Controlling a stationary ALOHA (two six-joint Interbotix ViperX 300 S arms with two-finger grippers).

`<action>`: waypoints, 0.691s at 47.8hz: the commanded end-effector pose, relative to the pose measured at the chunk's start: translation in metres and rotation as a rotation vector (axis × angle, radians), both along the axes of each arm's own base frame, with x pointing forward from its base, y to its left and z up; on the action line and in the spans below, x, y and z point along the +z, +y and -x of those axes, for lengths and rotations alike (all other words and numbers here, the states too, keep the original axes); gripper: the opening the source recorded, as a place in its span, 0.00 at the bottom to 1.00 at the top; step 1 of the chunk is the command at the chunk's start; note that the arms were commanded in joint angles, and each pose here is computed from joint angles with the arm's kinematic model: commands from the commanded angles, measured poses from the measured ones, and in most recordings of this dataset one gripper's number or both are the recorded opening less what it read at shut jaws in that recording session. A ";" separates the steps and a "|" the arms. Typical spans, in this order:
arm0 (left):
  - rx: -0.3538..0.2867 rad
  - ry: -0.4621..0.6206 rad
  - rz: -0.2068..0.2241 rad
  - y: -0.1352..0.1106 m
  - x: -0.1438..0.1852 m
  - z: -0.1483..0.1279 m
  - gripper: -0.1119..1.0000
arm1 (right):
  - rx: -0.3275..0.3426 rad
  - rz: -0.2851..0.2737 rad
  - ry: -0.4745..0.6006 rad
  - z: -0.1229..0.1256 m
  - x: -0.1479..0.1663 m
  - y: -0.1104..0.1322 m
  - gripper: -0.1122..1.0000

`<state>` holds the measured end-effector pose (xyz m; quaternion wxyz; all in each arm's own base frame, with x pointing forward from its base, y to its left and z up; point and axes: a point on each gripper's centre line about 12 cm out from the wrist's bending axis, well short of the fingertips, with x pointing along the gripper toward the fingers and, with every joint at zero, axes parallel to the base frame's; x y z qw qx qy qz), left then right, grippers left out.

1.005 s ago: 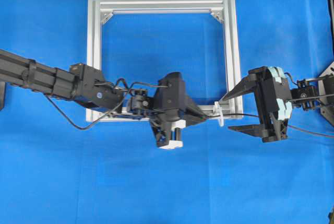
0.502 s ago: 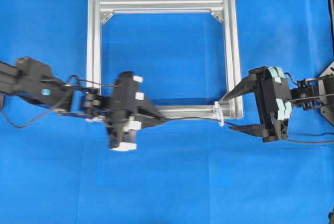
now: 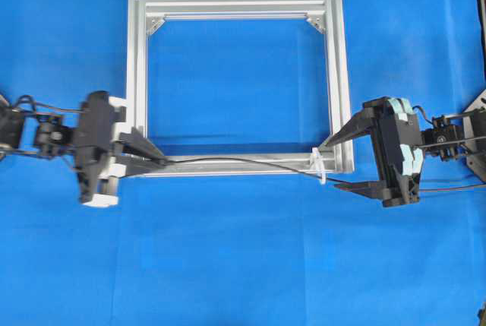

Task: Insert the wire through the string loop located on the right side.
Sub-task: 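Pull the plug leftward with the left gripper, drawing cable through loop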

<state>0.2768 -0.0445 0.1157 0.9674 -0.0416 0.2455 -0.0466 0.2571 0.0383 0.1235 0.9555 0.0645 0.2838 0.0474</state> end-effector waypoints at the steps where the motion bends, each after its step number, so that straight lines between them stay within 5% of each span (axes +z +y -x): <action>1: -0.026 -0.045 0.001 -0.005 0.008 0.009 0.17 | -0.002 -0.006 -0.033 -0.005 0.009 0.000 0.94; 33: -0.071 -0.013 -0.011 -0.006 -0.001 0.049 0.17 | -0.010 -0.017 -0.041 -0.007 0.010 0.000 0.94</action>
